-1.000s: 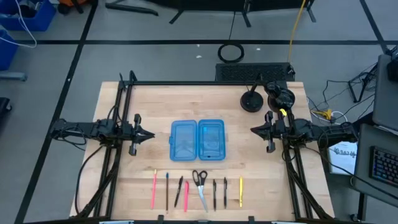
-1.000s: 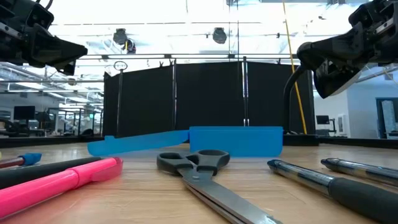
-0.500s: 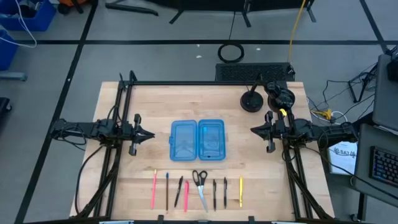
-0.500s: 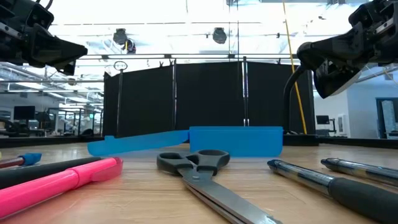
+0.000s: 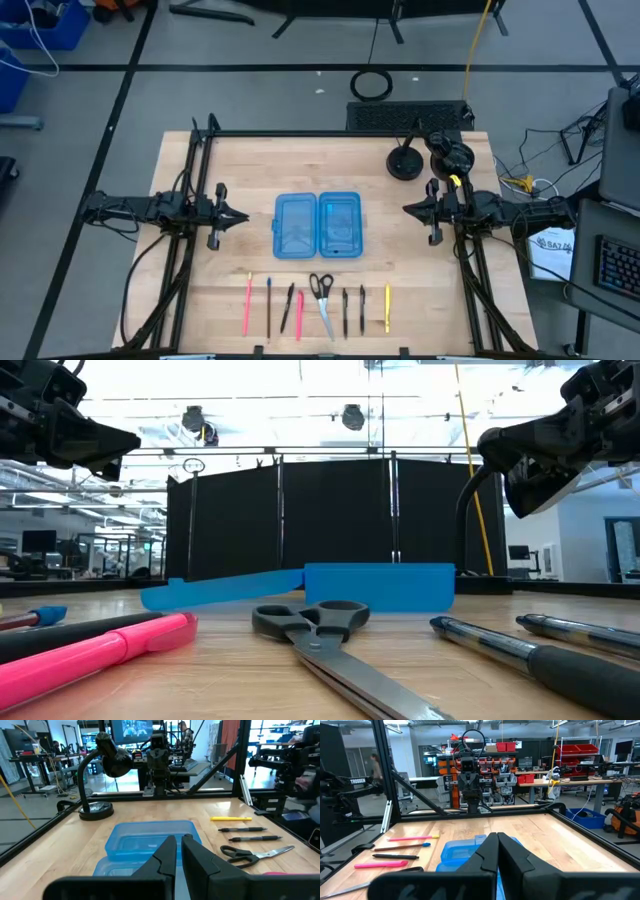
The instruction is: Pick & place school supplies into a supply box
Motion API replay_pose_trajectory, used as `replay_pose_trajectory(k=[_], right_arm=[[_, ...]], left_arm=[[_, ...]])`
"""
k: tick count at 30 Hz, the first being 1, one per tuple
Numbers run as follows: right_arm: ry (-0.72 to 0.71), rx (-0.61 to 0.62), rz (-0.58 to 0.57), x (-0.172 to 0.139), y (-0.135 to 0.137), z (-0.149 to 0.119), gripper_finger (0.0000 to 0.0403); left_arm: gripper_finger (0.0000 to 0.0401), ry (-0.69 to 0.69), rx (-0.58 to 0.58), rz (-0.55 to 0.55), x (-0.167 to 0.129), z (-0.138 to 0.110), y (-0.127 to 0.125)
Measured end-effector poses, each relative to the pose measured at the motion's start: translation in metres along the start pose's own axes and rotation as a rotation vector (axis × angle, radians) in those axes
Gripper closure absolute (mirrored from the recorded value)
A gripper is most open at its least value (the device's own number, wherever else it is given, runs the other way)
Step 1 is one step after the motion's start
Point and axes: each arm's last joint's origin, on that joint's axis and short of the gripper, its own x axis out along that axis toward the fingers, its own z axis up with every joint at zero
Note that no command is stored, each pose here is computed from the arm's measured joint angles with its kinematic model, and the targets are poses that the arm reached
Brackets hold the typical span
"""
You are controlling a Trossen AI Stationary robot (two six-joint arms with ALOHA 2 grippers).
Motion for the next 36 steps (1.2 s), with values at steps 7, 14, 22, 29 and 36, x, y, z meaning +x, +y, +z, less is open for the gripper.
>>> replay_pose_trajectory(k=[7, 14, 22, 29, 36], right_arm=[[0.001, 0.0, 0.0, 0.0, 0.0, 0.0, 0.0403], [0.0, 0.0, 0.0, 0.0, 0.0, 0.0001, 0.0403], [0.0, 0.0, 0.0, 0.0, 0.0, 0.0, 0.0403], [0.0, 0.0, 0.0, 0.0, 0.0, 0.0, 0.0403], [-0.005, 0.001, 0.0, 0.0, 0.0, 0.0006, 0.0403]], left_arm=[[0.0368, 0.0, 0.0, 0.0, 0.0, 0.0, 0.0], [0.0368, 0.0, 0.0, 0.0, 0.0, 0.0, 0.0], [0.0368, 0.0, 0.0, 0.0, 0.0, 0.0, 0.0], [0.0368, 0.0, 0.0, 0.0, 0.0, 0.0, 0.0], [0.0368, -0.033, -0.003, 0.018, 0.0002, 0.0023, 0.0005]])
